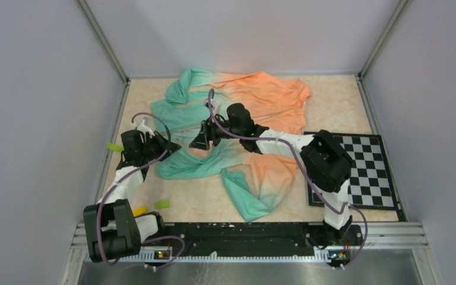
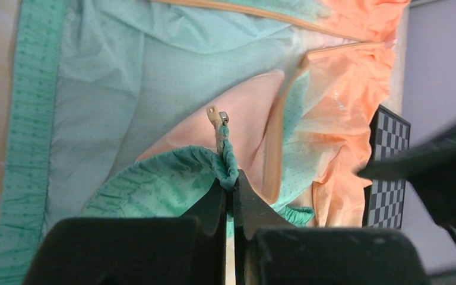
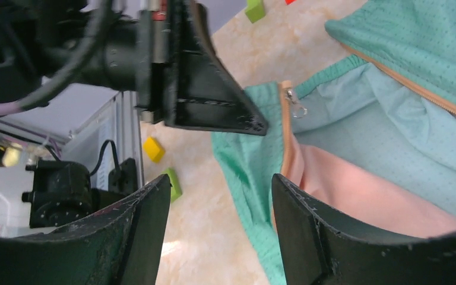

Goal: Zip up the jacket

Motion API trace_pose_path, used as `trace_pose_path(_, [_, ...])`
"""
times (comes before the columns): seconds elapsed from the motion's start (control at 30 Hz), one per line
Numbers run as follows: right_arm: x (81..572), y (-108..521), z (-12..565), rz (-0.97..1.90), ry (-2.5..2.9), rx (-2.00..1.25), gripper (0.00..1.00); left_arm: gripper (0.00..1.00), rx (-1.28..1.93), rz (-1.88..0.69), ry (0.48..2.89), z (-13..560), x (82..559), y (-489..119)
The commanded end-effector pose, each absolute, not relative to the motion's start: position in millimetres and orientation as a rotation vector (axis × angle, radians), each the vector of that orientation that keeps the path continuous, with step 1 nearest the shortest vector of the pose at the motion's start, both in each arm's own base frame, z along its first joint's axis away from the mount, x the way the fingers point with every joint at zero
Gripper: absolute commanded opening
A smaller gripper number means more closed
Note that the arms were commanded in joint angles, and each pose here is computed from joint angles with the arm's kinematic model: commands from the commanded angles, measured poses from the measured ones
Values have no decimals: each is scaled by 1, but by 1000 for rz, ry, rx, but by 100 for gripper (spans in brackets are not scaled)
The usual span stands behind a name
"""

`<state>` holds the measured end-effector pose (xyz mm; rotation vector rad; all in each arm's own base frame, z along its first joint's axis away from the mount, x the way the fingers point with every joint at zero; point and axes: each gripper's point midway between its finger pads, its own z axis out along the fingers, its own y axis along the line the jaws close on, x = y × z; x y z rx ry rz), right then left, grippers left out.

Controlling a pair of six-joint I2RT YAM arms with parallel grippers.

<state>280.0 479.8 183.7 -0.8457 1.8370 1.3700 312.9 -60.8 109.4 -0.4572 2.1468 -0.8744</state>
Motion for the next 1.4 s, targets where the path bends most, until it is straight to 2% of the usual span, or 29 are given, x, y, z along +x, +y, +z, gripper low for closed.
trace_pose_path(0.0, [290, 498, 182, 1564, 1757, -816, 62, 0, -320, -904, 2016, 140, 318, -66])
trace_pose_path(0.47, [277, 509, 131, 1661, 1670, -1010, 61, 0, -307, -929, 2031, 136, 309, -70])
trace_pose_path(0.9, [279, 530, 130, 1769, 1609, -1026, 54, 0, -271, -918, 2032, 139, 303, -72])
trace_pose_path(0.97, [274, 534, 132, 1795, 1592, -1033, 49, 0, -274, -917, 2034, 139, 302, -71])
trace_pose_path(1.2, [277, 534, 140, 1787, 1601, -1001, 11, 0, -311, -905, 2060, 135, 304, -69])
trace_pose_path(1.23, [277, 533, 142, 1781, 1600, -999, 3, 2, -325, -899, 2072, 134, 304, -68])
trace_pose_path(1.27, [279, 533, 143, 1768, 1602, -993, 0, 12, -351, -889, 2093, 132, 303, -66])
trace_pose_path(1.33, [280, 531, 143, 1734, 1599, -996, 0, 38, -422, -839, 2146, 128, 300, -58])
trace_pose_path(1.37, [280, 529, 143, 1720, 1595, -1002, 0, 57, -448, -809, 2156, 129, 299, -53])
